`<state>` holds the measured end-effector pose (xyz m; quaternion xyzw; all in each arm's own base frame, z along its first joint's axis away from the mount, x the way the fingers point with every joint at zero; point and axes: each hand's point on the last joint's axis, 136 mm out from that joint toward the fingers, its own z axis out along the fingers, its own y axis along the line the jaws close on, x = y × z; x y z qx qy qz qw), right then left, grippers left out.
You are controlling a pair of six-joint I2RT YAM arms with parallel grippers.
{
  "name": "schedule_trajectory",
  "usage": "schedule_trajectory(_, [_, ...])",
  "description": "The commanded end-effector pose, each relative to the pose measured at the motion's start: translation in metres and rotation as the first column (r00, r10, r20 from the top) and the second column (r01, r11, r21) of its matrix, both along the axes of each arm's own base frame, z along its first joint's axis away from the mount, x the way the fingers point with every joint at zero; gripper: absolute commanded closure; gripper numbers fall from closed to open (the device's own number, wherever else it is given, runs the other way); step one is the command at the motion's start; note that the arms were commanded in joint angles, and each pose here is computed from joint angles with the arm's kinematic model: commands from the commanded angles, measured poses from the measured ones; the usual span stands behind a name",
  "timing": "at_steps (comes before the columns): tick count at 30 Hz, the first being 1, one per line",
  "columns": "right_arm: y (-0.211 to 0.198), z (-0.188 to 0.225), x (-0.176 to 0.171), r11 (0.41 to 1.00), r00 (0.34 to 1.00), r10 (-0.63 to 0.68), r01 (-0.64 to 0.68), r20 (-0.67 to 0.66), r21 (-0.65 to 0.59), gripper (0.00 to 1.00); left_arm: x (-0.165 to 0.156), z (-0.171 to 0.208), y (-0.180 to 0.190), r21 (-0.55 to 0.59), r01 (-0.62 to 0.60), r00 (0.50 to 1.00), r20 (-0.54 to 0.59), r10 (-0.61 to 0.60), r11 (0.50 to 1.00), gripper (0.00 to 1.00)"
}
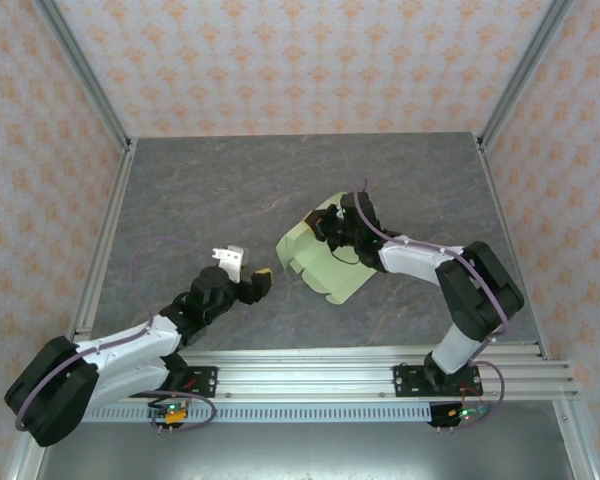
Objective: Fold the paper box
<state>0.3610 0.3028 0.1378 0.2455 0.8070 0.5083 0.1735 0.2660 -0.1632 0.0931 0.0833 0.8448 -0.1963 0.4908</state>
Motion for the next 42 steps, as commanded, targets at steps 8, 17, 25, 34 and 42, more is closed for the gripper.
schedule_trajectory(8, [0.007,-0.014,-0.014,0.99,0.989,0.129,-0.132,0.071,0.045,0.96,0.023,0.015,-0.05,0.104,0.234,0.966,0.087,-0.243,0.967,0.29])
schedule_trajectory(17, [0.004,-0.023,-0.016,0.987,0.992,0.113,-0.119,0.06,0.104,0.98,0.023,-0.004,-0.077,0.11,0.32,0.945,0.04,-0.325,0.941,0.34])
schedule_trajectory(25, [-0.007,-0.009,-0.021,0.982,0.99,0.052,-0.074,0.128,0.174,0.99,0.03,-0.012,-0.085,0.105,0.25,0.967,0.023,-0.254,0.962,0.35])
schedule_trajectory(34, [-0.03,-0.001,-0.03,0.975,0.975,-0.05,0.001,0.218,0.223,1.0,0.038,-0.016,-0.089,0.094,0.2,0.979,0.017,-0.202,0.975,0.35])
schedule_trajectory(42, [-0.045,-0.013,-0.036,0.97,0.971,-0.138,0.093,0.194,0.225,1.0,0.046,-0.013,-0.102,0.122,0.171,0.983,0.05,-0.178,0.978,0.34])
